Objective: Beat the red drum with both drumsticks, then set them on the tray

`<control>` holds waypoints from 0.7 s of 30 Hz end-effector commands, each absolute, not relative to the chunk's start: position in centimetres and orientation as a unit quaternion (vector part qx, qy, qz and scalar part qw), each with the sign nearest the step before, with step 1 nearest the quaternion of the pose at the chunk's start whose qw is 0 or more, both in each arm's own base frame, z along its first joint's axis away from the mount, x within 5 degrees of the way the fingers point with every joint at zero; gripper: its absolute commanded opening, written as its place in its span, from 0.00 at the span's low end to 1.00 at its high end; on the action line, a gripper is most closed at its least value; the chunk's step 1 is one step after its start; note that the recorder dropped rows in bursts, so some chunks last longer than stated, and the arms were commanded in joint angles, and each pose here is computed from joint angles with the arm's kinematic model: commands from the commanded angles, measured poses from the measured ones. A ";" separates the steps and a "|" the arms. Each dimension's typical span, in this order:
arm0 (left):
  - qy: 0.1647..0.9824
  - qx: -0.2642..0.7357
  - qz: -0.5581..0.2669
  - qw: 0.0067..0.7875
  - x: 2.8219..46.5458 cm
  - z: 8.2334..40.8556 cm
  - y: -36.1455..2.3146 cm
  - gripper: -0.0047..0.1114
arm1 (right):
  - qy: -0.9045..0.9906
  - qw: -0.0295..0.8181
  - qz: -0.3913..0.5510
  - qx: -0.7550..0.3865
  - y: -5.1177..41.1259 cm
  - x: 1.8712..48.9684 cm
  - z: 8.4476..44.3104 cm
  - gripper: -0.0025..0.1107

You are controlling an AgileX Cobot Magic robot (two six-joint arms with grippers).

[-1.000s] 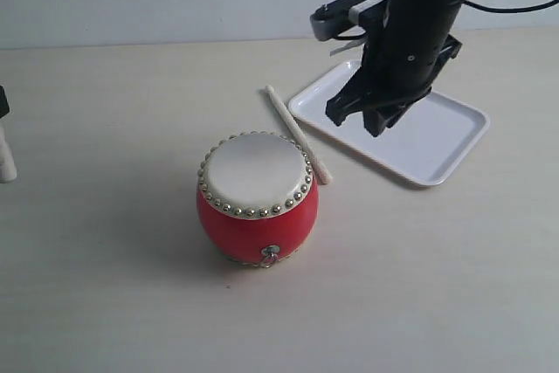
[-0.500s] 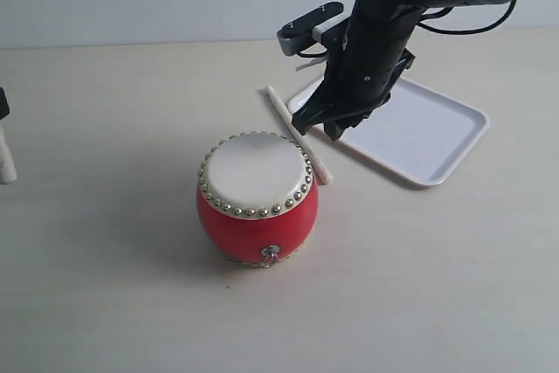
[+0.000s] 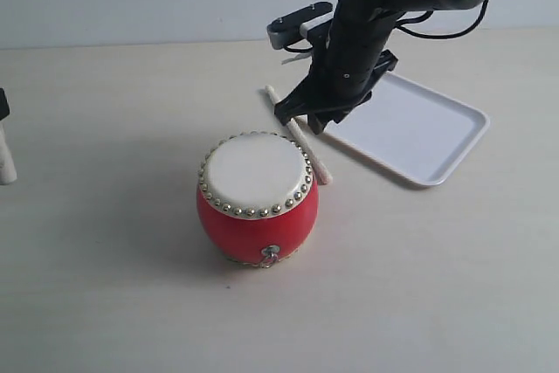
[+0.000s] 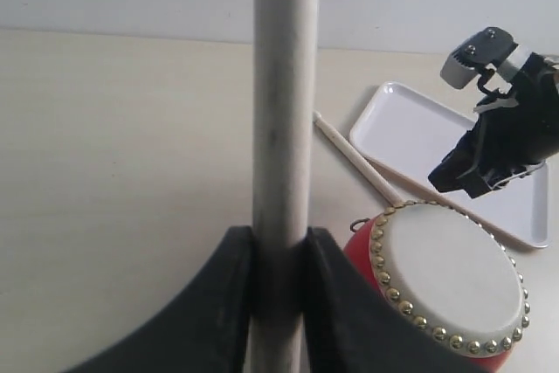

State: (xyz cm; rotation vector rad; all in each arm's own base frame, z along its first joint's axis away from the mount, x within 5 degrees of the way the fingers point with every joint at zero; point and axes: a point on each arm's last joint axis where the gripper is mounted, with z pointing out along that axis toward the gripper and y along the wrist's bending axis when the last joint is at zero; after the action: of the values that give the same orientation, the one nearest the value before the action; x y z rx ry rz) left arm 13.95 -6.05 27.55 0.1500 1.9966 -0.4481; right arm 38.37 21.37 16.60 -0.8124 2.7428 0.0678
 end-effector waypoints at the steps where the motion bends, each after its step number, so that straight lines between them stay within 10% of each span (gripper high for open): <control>1: 0.833 0.065 -0.188 0.517 13.9 27.5 -6.1 0.04 | 0.954 0.116 0.022 -0.277 21.5 38.5 15.3 0.34; 21: 0.834 0.076 -0.181 0.516 13.9 27.4 -6.1 0.04 | 0.977 0.058 0.030 -0.201 22.2 39.4 12.8 0.34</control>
State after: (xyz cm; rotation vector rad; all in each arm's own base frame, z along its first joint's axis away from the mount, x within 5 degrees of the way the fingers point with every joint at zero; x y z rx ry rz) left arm 13.89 -6.04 27.40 0.1755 2.0107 -0.4310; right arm 39.25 22.34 13.55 -0.6101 2.9454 0.1105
